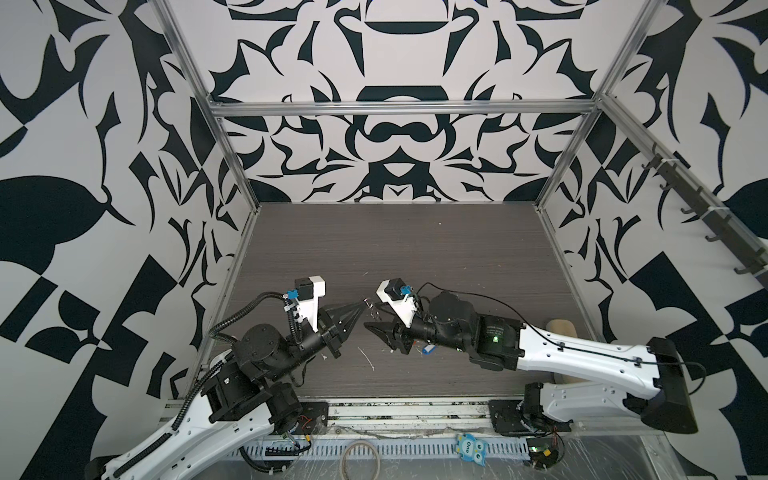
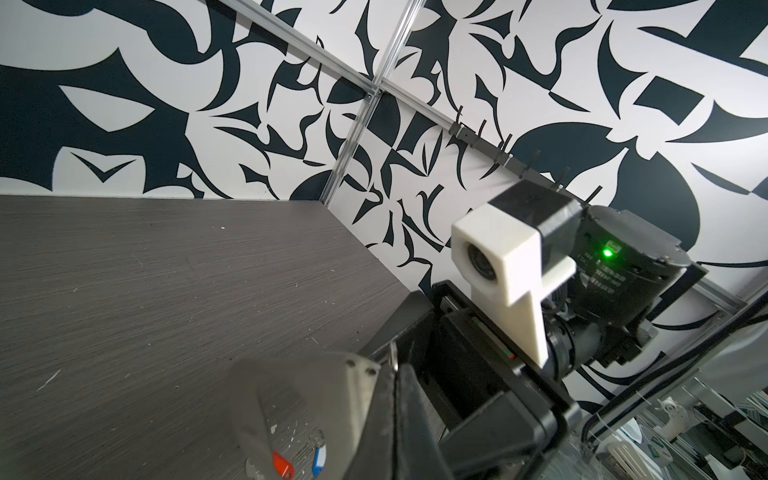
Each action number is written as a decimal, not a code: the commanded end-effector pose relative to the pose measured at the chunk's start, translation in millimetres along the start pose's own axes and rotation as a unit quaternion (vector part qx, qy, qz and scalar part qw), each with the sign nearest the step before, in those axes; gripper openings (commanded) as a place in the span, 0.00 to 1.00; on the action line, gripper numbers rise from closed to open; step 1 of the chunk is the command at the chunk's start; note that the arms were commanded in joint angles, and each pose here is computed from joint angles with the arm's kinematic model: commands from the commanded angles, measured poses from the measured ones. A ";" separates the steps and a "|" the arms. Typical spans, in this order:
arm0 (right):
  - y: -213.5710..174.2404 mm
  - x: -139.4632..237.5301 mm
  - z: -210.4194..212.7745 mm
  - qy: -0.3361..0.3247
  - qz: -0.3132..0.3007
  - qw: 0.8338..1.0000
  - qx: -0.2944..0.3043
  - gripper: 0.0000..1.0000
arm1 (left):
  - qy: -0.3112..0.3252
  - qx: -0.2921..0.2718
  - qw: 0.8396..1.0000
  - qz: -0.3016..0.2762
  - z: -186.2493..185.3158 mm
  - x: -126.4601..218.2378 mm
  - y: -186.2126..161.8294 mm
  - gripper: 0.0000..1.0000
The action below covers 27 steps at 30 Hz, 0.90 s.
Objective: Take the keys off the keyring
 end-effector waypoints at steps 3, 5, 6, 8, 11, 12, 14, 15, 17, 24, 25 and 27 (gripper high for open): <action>29.9 3.7 -0.8 -0.002 -0.047 0.999 0.001 0.27 | -0.014 0.002 1.000 -0.017 -5.3 0.1 6.0 0.00; 29.6 4.4 -1.5 -0.005 -0.050 0.999 -0.002 0.13 | -0.013 0.001 1.000 -0.018 -5.8 0.6 7.2 0.00; 29.0 4.4 -1.6 -0.006 -0.049 0.999 -0.003 0.07 | -0.013 0.001 1.000 -0.018 -6.1 0.7 7.3 0.00; 26.9 3.6 -2.1 -0.007 -0.046 0.999 -0.006 0.00 | -0.012 0.000 1.000 -0.020 -6.8 0.6 8.6 0.00; 24.8 2.3 -7.2 -0.007 -0.045 0.999 -0.019 0.00 | -0.010 -0.004 1.000 -0.018 -8.7 0.5 10.9 0.19; 24.0 2.0 -8.6 -0.006 -0.045 0.999 -0.023 0.00 | -0.009 -0.006 1.000 -0.018 -8.8 0.4 11.3 0.29; 20.3 1.2 -14.0 -0.008 -0.042 0.998 -0.037 0.00 | -0.009 -0.010 1.000 -0.019 -9.9 1.2 12.6 0.44; 17.8 0.8 -15.4 -0.007 -0.039 0.998 -0.042 0.00 | -0.010 -0.011 1.000 -0.020 -10.4 2.0 13.1 0.46; 12.0 0.2 -20.1 -0.008 -0.034 0.998 -0.056 0.00 | -0.007 -0.012 1.000 -0.025 -10.2 4.6 14.7 0.54; -36.7 -20.1 -48.3 0.011 0.007 0.989 -0.147 0.00 | -0.004 -0.014 0.998 -0.054 -12.9 23.7 24.7 0.99; -45.6 -26.2 -52.9 0.016 0.016 0.986 -0.163 0.00 | -0.005 -0.014 0.998 -0.060 -13.4 27.6 26.1 0.99; -62.4 -39.9 -57.8 0.028 0.037 0.981 -0.190 0.00 | -0.011 -0.013 0.997 -0.072 -14.2 34.9 28.3 0.99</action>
Point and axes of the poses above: each gripper's point midway between its finger pads, its own x axis back along the fingers, its own z axis along the line the jaws close on, y = z × x, the point moved 6 cm from there along x, back along the fingers, and after that the axes turned 13 degrees about x, right-handed, at the moved point
